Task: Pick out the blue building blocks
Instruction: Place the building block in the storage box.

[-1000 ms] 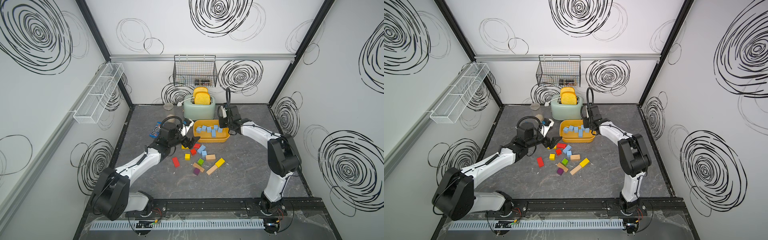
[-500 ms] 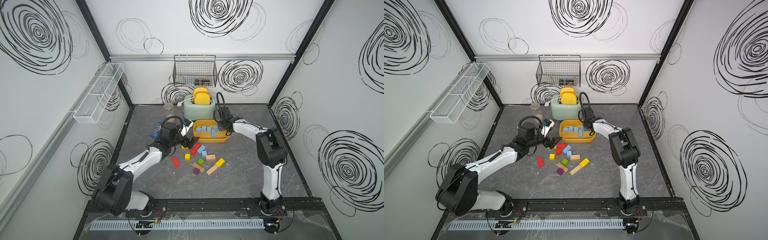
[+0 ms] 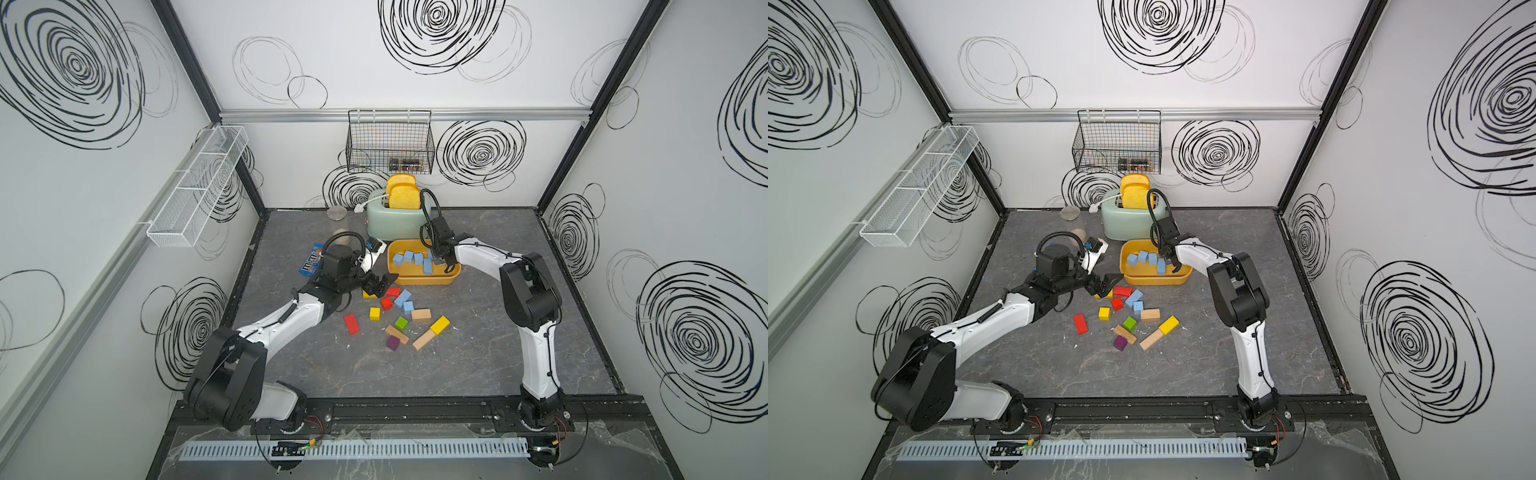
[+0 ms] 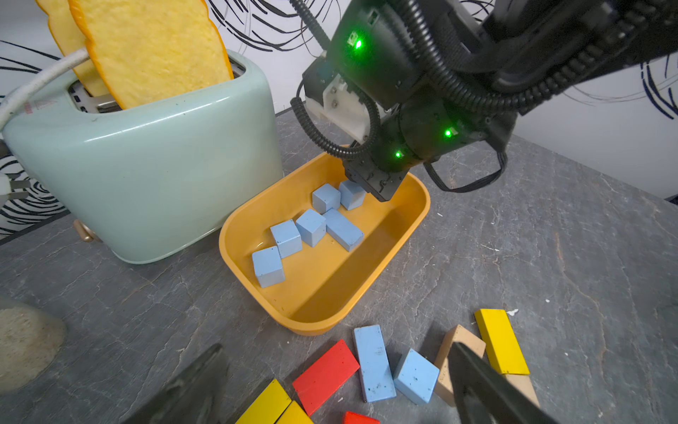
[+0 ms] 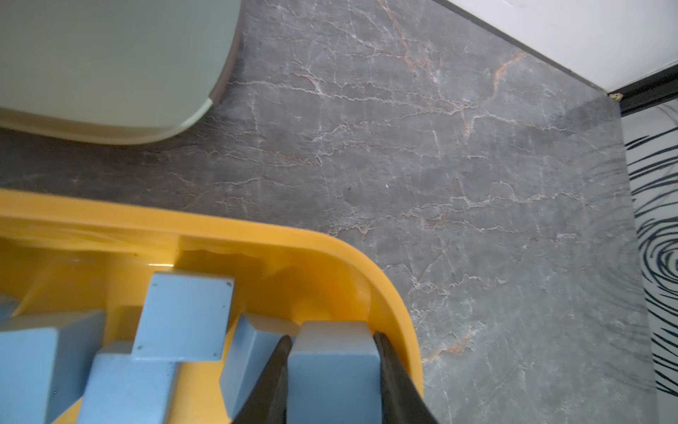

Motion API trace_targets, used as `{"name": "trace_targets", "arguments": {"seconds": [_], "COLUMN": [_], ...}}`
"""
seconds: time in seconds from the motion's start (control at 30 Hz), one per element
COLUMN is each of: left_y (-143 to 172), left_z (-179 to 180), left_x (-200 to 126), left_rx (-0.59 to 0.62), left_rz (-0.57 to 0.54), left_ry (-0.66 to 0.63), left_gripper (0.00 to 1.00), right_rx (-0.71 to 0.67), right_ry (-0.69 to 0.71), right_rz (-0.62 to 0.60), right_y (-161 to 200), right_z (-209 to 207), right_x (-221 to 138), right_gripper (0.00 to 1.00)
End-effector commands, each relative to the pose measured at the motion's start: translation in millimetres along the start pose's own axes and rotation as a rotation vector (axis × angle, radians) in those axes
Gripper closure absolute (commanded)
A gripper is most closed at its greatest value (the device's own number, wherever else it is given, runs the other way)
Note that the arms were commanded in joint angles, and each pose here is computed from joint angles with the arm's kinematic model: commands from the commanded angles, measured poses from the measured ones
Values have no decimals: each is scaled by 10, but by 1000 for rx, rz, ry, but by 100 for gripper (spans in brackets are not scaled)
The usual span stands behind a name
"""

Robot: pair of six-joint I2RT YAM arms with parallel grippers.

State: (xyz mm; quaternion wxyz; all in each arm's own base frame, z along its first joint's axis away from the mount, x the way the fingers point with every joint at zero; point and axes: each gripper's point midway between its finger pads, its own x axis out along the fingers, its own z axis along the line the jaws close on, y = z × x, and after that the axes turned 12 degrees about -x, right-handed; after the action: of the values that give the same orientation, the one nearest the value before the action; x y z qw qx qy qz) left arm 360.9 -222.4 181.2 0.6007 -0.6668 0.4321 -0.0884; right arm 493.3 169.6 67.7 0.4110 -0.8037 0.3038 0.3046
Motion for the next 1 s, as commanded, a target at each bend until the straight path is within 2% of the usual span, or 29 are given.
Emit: {"name": "trace_targets", "arguments": {"seconds": [0.0,0.3,0.97], "left_y": [-249,-268,-285], "left_z": [-1,-9,-8], "left_x": [-41,-56,-74], "left_rx": [18,21,28], "left_rz": [-70,-75,-82], "left_ry": [4,4,-2], "left_gripper": [4,4,4], "right_rx": [-45,-52,74], "right_ry": [68,69,-207], "right_rz": [39,46,48], "right_y": [56,75,74], "right_z": [6,54,338], "right_x": [7,-10,5], "right_gripper": [98,97,90]}}
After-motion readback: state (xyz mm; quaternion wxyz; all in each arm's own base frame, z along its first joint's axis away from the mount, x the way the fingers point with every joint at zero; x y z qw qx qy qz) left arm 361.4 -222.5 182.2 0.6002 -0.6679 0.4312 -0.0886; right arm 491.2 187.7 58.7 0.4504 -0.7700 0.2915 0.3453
